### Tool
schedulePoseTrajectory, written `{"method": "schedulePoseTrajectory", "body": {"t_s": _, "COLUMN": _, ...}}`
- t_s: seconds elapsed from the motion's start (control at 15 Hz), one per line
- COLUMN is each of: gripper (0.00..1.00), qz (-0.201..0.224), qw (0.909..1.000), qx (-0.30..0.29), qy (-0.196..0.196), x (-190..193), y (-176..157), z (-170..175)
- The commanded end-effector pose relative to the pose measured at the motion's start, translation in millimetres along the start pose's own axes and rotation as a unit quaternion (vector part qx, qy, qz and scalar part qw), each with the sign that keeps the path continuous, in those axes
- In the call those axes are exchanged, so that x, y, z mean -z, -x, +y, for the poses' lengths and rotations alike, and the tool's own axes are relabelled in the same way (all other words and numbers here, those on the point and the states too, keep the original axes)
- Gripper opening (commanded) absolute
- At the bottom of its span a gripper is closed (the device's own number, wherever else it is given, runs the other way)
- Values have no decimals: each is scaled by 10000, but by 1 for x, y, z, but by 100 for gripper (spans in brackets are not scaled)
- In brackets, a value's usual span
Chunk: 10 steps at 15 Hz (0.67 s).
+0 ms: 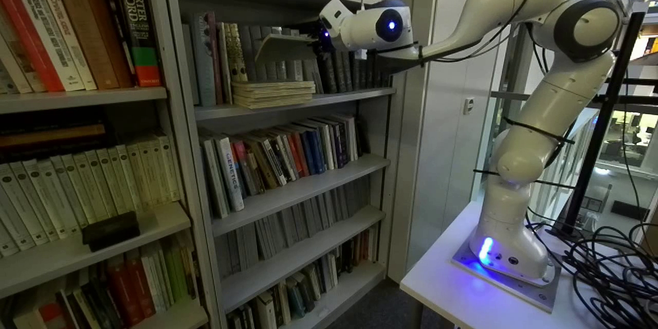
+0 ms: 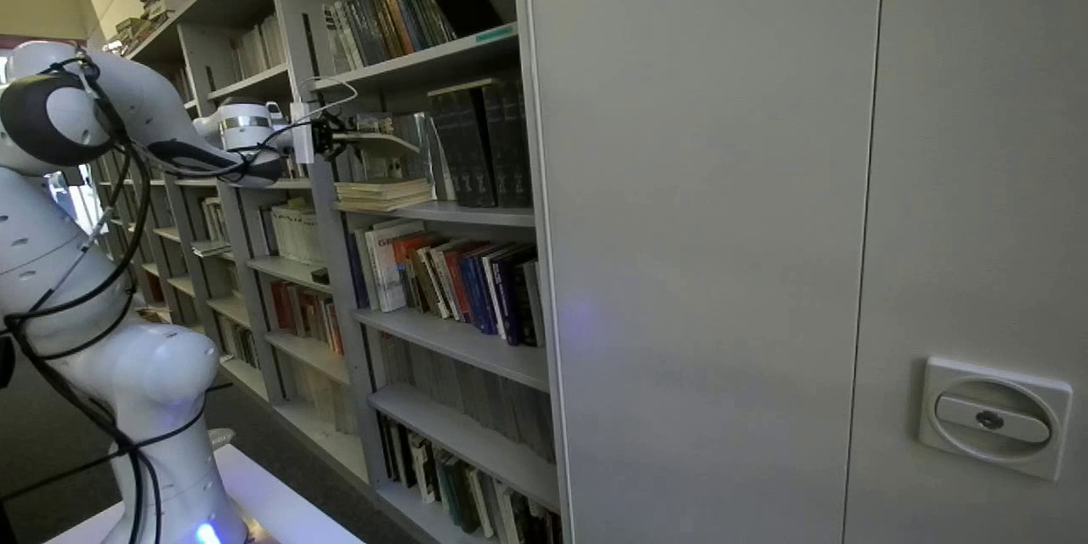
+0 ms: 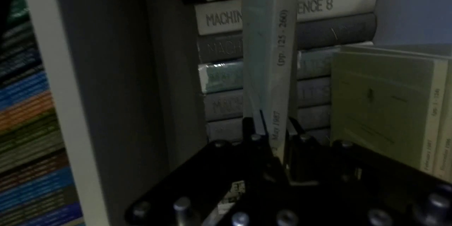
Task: Pick up one of the paper books and put it on top of the large encyclopedia books
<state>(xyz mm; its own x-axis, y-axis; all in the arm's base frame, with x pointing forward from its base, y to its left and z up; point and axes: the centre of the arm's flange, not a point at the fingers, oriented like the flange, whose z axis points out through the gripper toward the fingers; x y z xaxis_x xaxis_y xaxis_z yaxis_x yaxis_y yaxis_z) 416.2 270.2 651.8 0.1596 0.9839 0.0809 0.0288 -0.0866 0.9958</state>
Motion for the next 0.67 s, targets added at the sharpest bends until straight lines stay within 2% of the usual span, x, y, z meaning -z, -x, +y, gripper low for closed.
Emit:
{"method": "schedulePoseTrajectory", "body": {"t_s": 0.0, "gripper": 3, "qz": -542, "qw": 9956, "qx": 22, "qy": 764, "x": 13, "y": 25, "z": 24}}
{"method": "schedulePoseTrajectory", "body": {"t_s": 0.27, "gripper": 3, "qz": -855, "qw": 9888, "qx": 145, "qy": 1218, "x": 17, "y": 35, "z": 42}}
{"method": "schedulePoseTrajectory", "body": {"t_s": 0.6, "gripper": 3, "qz": -586, "qw": 9858, "qx": 502, "qy": 1491, "x": 19, "y": 25, "z": 48}}
